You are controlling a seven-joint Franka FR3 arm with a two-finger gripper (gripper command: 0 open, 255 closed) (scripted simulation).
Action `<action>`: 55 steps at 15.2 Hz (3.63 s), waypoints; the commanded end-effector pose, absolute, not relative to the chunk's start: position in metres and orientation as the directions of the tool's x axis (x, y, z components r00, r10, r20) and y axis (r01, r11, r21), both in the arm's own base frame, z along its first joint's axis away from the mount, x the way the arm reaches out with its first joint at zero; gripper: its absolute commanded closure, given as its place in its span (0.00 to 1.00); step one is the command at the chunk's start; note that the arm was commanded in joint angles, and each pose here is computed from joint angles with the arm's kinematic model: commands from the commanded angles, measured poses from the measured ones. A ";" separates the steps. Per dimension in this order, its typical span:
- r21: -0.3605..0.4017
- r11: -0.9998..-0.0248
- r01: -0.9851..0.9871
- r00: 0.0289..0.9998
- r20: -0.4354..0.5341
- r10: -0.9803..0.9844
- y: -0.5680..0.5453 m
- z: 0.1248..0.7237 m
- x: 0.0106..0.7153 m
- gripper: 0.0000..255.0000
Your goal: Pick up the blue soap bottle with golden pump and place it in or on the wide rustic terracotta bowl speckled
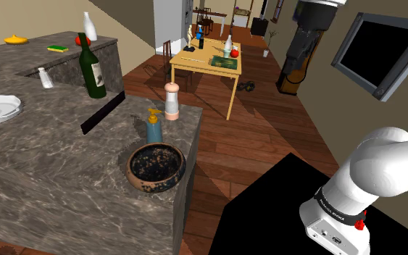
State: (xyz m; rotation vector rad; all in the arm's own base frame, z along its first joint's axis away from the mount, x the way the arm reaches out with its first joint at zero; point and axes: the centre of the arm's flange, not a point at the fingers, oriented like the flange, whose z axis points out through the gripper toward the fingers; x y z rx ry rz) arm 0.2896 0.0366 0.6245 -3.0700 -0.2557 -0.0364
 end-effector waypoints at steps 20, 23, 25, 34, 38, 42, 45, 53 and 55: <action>-0.059 -0.954 0.293 0.956 0.021 0.292 0.186 0.525 0.467 0.00; -0.060 -0.948 0.313 0.950 0.020 0.312 0.212 0.509 0.493 0.00; -0.060 -0.944 0.326 0.945 0.019 0.325 0.229 0.498 0.510 0.00; -0.061 -0.922 0.383 0.924 0.015 0.383 0.310 0.450 0.583 0.00; -0.061 -0.916 0.397 0.918 0.015 0.396 0.330 0.434 0.600 0.00; -0.061 -0.916 0.397 0.918 0.015 0.396 0.331 0.413 0.599 0.00; -0.061 -0.916 0.397 0.918 0.015 0.396 0.332 0.399 0.599 0.00; -0.061 -0.916 0.397 0.918 0.015 0.396 0.332 0.399 0.599 1.00; -0.061 -0.916 0.397 0.918 0.015 0.396 0.332 0.399 0.599 1.00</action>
